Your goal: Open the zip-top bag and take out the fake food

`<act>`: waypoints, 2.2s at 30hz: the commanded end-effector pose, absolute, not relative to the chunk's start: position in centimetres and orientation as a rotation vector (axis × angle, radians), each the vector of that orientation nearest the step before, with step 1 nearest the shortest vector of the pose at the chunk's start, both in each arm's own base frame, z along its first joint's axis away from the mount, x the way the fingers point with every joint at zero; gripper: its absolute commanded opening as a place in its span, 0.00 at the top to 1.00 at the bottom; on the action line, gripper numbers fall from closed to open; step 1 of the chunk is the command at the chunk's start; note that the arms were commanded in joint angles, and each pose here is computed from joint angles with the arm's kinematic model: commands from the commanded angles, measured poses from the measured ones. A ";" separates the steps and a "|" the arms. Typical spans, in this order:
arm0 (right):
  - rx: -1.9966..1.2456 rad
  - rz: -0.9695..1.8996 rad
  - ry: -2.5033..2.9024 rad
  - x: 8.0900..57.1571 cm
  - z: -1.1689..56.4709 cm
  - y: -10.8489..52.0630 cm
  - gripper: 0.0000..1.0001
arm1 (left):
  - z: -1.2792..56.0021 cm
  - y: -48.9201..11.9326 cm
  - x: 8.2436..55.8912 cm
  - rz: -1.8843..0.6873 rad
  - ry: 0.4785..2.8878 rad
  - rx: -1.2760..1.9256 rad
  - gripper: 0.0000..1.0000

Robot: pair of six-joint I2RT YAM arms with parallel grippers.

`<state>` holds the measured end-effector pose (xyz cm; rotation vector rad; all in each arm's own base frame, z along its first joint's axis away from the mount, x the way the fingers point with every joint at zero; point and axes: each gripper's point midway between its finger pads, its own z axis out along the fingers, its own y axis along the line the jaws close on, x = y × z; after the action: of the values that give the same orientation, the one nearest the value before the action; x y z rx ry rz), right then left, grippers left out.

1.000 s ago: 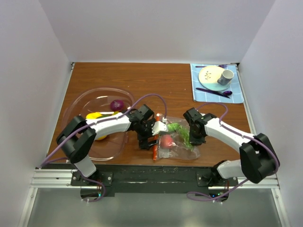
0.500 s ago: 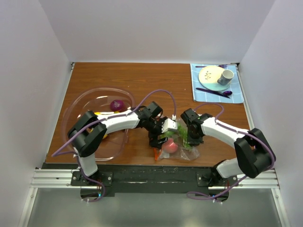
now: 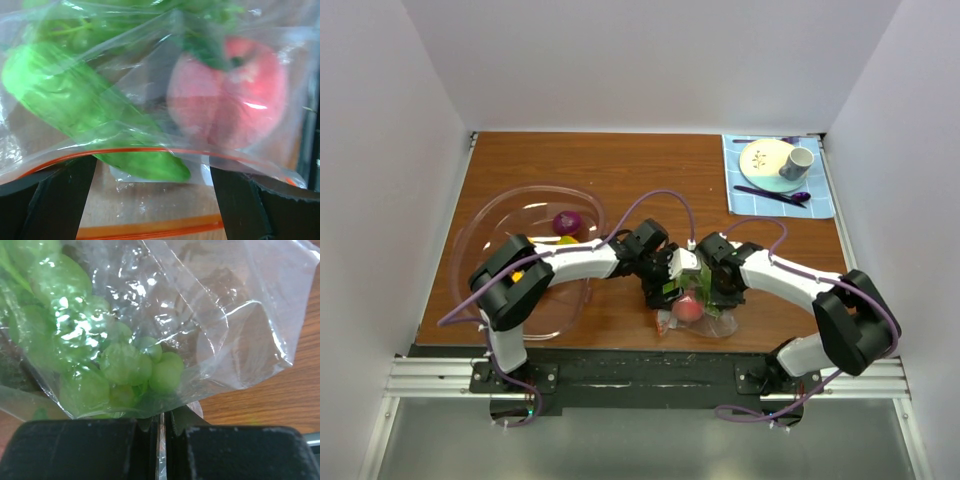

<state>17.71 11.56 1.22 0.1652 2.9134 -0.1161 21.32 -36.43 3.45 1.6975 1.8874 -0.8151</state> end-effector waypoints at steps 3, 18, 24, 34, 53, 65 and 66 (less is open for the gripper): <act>0.120 -0.022 2.946 16.2 -1.0 14.2 1.00 | 4.9 -38.4 24.7 -0.697 1.814 1.538 0.00; 0.105 -0.051 2.958 15.5 -1.1 14.1 1.00 | 5.9 -36.3 22.2 -0.722 1.851 1.701 1.00; 0.115 -0.066 2.951 16.1 -1.1 14.1 1.00 | 9.1 -31.5 21.7 -0.624 1.909 1.715 1.00; 0.237 -0.041 2.943 17.7 -1.3 12.9 1.00 | 11.5 -19.4 20.3 -0.425 2.130 1.720 1.00; 0.271 -0.011 2.927 17.8 -0.6 11.3 1.00 | 16.7 -3.2 28.0 0.009 2.262 1.022 1.00; 0.269 0.046 2.891 18.7 1.1 12.0 1.00 | 16.6 -8.2 28.1 -0.264 2.168 1.055 0.00; 0.269 0.045 2.892 18.7 1.2 12.0 1.00 | 17.3 -9.9 27.6 -0.309 2.134 1.098 0.00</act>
<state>18.26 13.17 1.30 0.2741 2.9213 0.1165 26.76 -3.69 11.49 1.0403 2.3985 -0.0952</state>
